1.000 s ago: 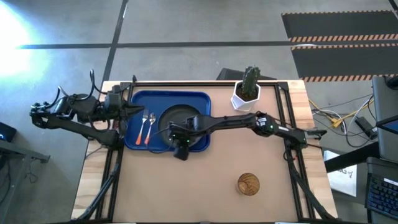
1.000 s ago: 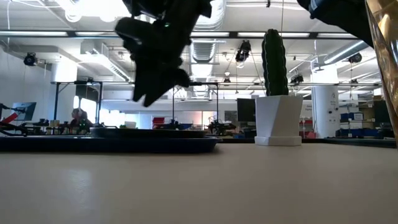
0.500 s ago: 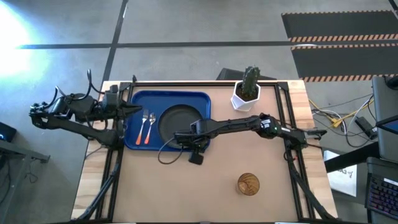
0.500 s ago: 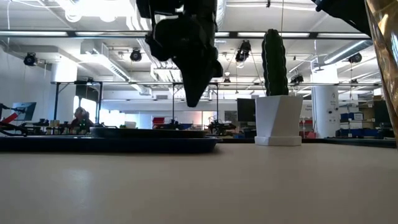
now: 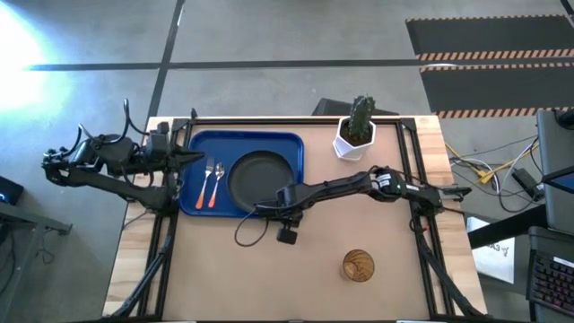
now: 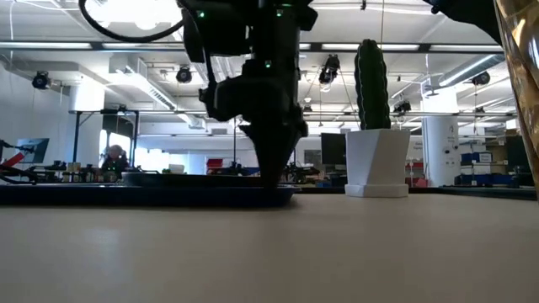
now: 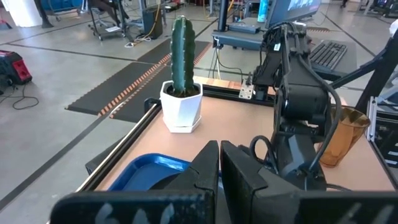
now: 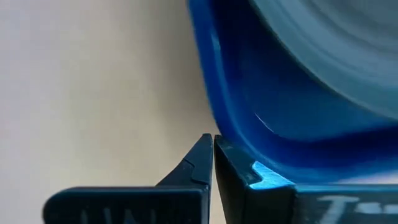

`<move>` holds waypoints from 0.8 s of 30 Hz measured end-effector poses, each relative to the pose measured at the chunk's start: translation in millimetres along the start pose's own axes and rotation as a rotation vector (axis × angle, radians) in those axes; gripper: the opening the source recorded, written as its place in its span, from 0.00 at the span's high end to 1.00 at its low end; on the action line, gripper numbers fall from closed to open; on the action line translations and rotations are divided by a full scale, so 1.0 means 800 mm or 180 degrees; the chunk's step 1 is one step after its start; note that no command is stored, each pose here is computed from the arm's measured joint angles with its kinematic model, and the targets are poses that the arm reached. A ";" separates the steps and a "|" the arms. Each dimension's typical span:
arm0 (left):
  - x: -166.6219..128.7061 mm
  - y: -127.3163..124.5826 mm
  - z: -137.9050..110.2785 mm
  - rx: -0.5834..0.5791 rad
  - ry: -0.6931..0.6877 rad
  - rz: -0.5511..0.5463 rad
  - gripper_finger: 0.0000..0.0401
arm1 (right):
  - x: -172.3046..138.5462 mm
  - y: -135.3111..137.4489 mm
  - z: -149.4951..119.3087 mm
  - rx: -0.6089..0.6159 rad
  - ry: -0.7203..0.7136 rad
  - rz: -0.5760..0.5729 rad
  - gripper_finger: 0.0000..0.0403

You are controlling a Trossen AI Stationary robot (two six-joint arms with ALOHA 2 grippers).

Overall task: Pick and place plate/cup/fork/spoon on tray
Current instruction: Move the blue tray to the center of the table

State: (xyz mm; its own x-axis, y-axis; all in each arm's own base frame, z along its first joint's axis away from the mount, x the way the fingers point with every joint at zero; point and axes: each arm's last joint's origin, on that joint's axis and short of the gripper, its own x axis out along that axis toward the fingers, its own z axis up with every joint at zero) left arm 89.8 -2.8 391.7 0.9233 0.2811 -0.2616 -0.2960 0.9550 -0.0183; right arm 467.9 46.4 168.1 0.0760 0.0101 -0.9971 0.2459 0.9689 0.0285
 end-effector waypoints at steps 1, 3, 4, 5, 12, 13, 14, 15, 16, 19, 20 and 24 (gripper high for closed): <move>0.000 0.000 0.000 0.0001 0.0001 0.0000 1.00 | 0.002 0.001 0.001 -0.0019 -0.0046 0.0020 0.98; 0.001 -0.001 0.000 0.0003 0.0010 0.0002 1.00 | 0.006 0.001 0.002 -0.0033 -0.0085 -0.0024 0.98; 0.001 -0.001 0.000 0.0003 0.0012 0.0002 1.00 | 0.006 0.001 0.002 -0.0029 -0.0095 -0.0038 0.98; 0.001 -0.001 0.000 0.0003 0.0012 0.0002 1.00 | 0.006 0.000 0.003 -0.0025 -0.0115 -0.0039 0.98; 0.002 -0.001 0.000 -0.0002 0.0018 0.0003 1.00 | -0.008 0.000 0.003 -0.0010 -0.0189 0.0044 0.98; 0.002 -0.001 0.000 -0.0002 0.0018 0.0004 1.00 | -0.010 0.002 0.002 -0.0008 -0.0198 0.0058 0.98; 0.002 -0.001 0.000 -0.0002 0.0018 0.0004 1.00 | -0.015 0.004 0.002 -0.0019 -0.0220 0.0062 0.98; 0.002 -0.001 0.000 -0.0002 0.0019 0.0004 1.00 | -0.021 0.005 0.001 -0.0028 -0.0256 0.0076 0.98; 0.002 -0.001 0.000 -0.0002 0.0019 0.0004 1.00 | -0.027 0.006 0.001 -0.0034 -0.0296 0.0093 0.98; 0.002 -0.001 0.000 -0.0002 0.0019 0.0004 1.00 | -0.045 0.006 -0.003 -0.0040 -0.0375 0.0103 0.98; 0.002 -0.001 0.000 -0.0002 0.0019 0.0004 1.00 | -0.046 0.006 -0.003 -0.0036 -0.0399 0.0072 0.98; 0.002 -0.001 0.000 -0.0001 0.0019 0.0004 1.00 | -0.044 -0.004 0.001 -0.0003 -0.0394 0.0030 0.98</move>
State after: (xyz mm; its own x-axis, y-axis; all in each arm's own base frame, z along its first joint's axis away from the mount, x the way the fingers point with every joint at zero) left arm 91.9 -3.1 391.3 0.9214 0.2818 -0.2675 -0.2973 0.9546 -0.0183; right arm 465.1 43.1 202.8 0.1971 -0.0114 -0.9803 0.2438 0.9691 0.0377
